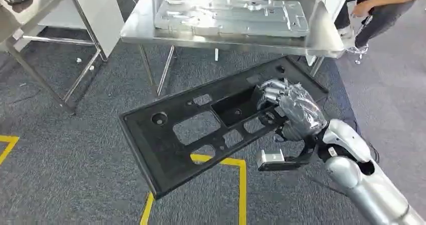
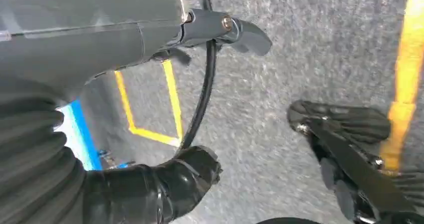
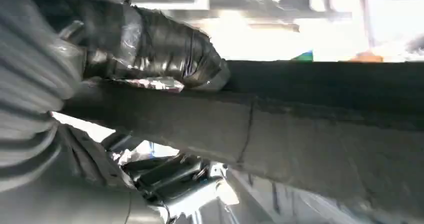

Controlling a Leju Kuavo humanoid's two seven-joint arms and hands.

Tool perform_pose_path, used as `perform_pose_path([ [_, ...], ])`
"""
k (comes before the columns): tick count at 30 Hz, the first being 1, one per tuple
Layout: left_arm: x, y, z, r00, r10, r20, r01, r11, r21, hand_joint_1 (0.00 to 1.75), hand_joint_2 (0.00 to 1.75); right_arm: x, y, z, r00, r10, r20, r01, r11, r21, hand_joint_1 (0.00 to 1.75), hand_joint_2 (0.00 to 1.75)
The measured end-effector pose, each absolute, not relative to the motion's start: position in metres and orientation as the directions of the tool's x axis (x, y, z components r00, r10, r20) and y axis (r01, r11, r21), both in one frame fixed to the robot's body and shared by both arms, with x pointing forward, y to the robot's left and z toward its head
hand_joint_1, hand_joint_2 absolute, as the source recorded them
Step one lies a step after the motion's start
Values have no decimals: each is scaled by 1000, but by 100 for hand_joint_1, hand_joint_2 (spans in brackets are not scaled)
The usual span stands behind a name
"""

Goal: Take the parts from the cabinet and place them on the table.

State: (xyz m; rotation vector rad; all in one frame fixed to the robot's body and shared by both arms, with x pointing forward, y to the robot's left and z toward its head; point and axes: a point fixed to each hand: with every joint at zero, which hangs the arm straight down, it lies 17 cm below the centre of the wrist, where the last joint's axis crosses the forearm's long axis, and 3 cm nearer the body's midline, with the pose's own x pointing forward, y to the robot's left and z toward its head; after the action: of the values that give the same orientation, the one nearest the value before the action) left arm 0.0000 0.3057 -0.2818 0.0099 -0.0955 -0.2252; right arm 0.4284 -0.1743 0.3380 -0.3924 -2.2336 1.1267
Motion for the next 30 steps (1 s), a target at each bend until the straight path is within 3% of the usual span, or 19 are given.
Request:
perform_pose_path([
  [30,5,300,-281,971,-213,109,213,977,9,0,175,474,-262,385,-655,691,306,113,490,-864,175,175],
])
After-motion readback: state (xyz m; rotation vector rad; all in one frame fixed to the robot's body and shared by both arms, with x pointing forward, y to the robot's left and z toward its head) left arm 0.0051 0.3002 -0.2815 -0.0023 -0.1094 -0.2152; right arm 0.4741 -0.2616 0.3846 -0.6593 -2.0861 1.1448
